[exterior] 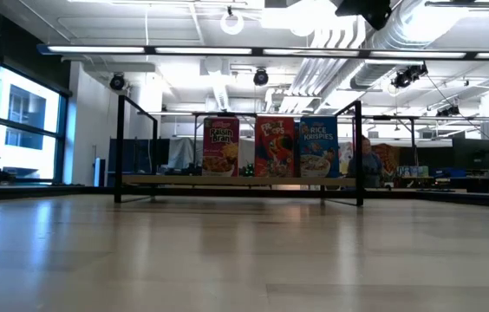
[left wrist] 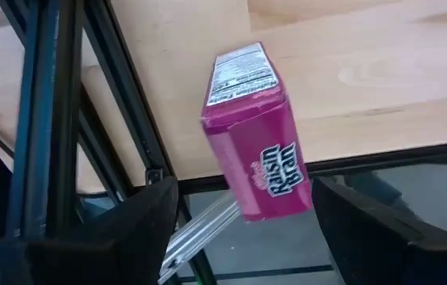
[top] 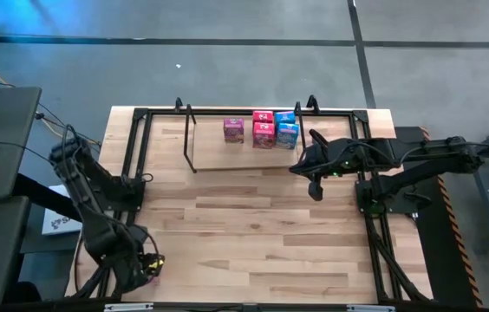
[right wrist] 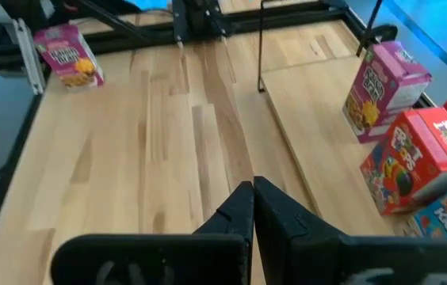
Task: Stack cereal on shelf
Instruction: Put the violet cereal box on the shelf aligned with the other violet cereal box
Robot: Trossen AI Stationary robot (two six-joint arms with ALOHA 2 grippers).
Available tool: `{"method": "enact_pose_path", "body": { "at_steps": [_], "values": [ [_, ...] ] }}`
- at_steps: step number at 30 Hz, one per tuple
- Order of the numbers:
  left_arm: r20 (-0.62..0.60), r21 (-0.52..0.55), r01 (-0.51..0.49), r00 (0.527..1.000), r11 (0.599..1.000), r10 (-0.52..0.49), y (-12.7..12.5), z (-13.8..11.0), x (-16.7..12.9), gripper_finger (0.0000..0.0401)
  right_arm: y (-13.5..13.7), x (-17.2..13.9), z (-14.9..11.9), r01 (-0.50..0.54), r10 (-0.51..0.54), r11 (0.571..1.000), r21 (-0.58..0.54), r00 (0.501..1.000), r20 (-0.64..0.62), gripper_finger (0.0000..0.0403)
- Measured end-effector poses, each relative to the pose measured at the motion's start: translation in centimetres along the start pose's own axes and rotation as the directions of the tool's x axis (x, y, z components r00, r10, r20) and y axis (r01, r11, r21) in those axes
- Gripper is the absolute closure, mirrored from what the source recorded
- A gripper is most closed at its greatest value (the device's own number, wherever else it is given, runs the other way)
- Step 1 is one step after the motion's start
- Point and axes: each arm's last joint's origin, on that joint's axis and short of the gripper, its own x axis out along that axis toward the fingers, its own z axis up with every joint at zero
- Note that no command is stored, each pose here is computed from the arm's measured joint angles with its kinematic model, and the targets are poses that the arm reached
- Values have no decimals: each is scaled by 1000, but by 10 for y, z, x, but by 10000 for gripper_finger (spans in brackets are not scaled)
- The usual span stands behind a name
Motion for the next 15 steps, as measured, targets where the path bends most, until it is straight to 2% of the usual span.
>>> {"method": "enact_pose_path", "body": {
  "at_steps": [8, 15],
  "values": [
    [3, -37, 18, 1000, 999, -18, -10, 4, 3, 119, -2, 0, -3, 11, -11, 1000, -1, 999, -37, 403],
    [10, -45, -32, 999, 998, 32, -8, 4, 6, 119, -2, 0, -3, 11, -11, 1000, -3, 999, -37, 403]
  ]
}}
